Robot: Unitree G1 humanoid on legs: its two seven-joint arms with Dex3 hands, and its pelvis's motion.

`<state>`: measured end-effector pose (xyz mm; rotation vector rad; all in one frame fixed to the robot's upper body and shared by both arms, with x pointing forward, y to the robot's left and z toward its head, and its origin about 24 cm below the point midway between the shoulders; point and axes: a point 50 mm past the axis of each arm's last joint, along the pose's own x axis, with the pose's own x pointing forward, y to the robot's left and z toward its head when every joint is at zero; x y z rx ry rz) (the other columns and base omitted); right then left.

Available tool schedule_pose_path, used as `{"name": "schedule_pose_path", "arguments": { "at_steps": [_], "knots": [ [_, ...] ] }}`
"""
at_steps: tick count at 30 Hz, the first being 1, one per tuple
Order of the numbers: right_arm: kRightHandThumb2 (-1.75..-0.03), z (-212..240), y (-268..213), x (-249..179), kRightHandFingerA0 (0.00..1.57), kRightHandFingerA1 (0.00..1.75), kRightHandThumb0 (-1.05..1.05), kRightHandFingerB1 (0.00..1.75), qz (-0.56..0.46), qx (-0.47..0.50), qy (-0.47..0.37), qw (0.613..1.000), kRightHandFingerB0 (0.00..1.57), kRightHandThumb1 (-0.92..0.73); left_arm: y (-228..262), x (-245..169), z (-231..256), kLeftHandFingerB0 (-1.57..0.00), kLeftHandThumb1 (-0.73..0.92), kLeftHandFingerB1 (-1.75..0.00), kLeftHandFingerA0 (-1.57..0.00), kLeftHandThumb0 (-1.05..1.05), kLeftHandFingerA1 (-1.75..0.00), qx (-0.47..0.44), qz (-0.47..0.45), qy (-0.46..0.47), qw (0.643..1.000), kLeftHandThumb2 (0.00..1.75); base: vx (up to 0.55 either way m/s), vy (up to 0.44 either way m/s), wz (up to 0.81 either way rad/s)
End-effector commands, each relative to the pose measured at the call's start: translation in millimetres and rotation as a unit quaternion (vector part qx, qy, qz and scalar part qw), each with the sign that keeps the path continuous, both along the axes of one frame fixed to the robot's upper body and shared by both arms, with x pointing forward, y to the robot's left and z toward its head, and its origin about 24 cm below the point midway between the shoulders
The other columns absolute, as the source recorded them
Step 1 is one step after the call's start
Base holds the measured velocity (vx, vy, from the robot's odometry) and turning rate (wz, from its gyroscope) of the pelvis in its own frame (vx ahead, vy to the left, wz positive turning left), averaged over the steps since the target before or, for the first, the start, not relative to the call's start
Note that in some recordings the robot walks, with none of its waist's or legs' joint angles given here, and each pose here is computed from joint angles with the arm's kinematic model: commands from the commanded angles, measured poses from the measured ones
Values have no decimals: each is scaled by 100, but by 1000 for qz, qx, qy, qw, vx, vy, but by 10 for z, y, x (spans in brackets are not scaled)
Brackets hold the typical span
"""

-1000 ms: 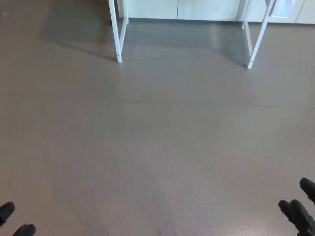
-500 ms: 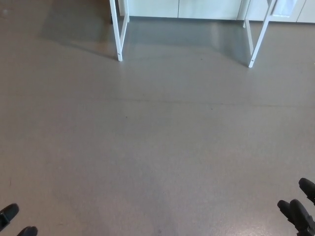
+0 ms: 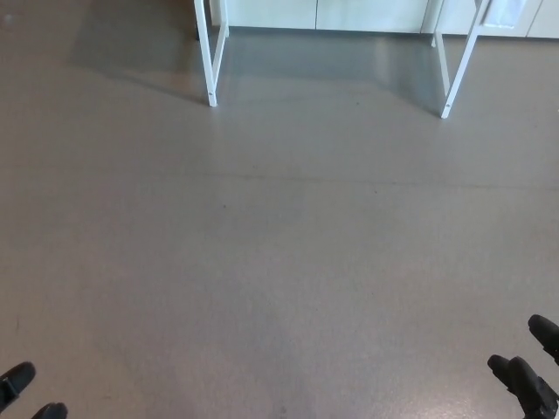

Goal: The robot walks towards a desk on which a shovel is kept on the left hand side and a container is kept on the right hand side. The robot picks up the shovel using its left hand and places it in the container.

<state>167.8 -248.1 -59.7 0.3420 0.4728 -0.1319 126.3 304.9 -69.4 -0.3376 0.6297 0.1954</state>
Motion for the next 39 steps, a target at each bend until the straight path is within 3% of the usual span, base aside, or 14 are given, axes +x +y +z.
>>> {"name": "schedule_pose_path", "arguments": {
  "at_steps": [1,5,12,13,15,17,24,25,26,27,28,32,33,39],
  "knots": [
    [-57,26,-51,-7,40,39,-47,31,-5,-14,-6,1000,24,-56,51,-4,38,-29,56,-31,-36,-28,-38,19,-7,-2,1000,57,0,0,0],
    [-90,24,-49,-7,33,60,-33,48,-5,-13,-7,1000,9,-38,50,-9,45,-28,56,-31,-35,-28,-38,20,-14,-6,1000,57,-18,-17,14],
    [-89,30,-44,6,33,59,-34,48,-7,-13,-7,1000,9,-37,50,-2,46,-32,55,-32,-37,-30,-39,23,-17,-9,1000,56,24,56,0],
    [-57,32,-42,5,41,41,-47,31,-6,-15,-7,1000,24,-56,49,-2,46,-31,56,-32,-37,-30,-39,25,-16,-8,1000,56,105,240,-16],
    [-90,40,-39,22,32,59,-34,48,-2,-14,-11,1000,8,-39,53,15,50,-31,55,-32,-38,-30,-39,28,-18,-9,999,57,135,292,3],
    [-60,39,-44,21,42,43,-47,32,-1,-17,-10,1000,23,-58,59,19,45,-31,54,-32,-38,-32,-40,30,-19,-8,999,57,114,289,-29],
    [-90,27,-45,8,33,59,-35,48,2,-22,-9,1000,10,-37,49,5,46,-32,55,-32,-39,-29,-40,26,-16,-4,1000,57,122,136,4],
    [-57,24,-45,10,41,42,-48,31,-2,-17,-8,1000,24,-56,48,3,47,-32,56,-32,-39,-29,-39,27,-17,-6,999,57,134,8,9],
    [-90,25,-44,11,33,59,-34,48,-3,-17,-7,1000,10,-38,46,3,48,-31,56,-32,-38,-28,-39,28,-18,-6,999,56,136,-30,11],
    [-57,27,-42,13,43,43,-46,31,-4,-16,-8,1000,24,-57,47,3,49,-30,56,-31,-37,-28,-38,29,-21,-5,999,56,154,-86,9],
    [-91,28,-42,11,31,59,-34,47,-1,-13,-10,1000,7,-40,43,3,52,-31,55,-32,-37,-27,-39,28,-18,-5,999,56,123,-127,9],
    [-57,36,-54,-12,39,41,-46,31,1,-35,-4,999,22,-56,14,-14,37,-30,56,-32,-36,-25,-38,30,-17,-4,999,57,114,-166,11],
    [-57,32,-62,-14,38,40,-46,31,2,-44,-1,999,22,-56,9,-16,36,-18,37,-46,-22,-21,-52,31,-16,-4,999,82,155,-273,0],
    [-59,-18,-122,-275,34,37,-41,31,26,-105,27,994,20,-61,-47,-284,-50,-22,53,-33,-24,-36,-38,67,-43,14,997,63,84,-189,5]
  ]
}}
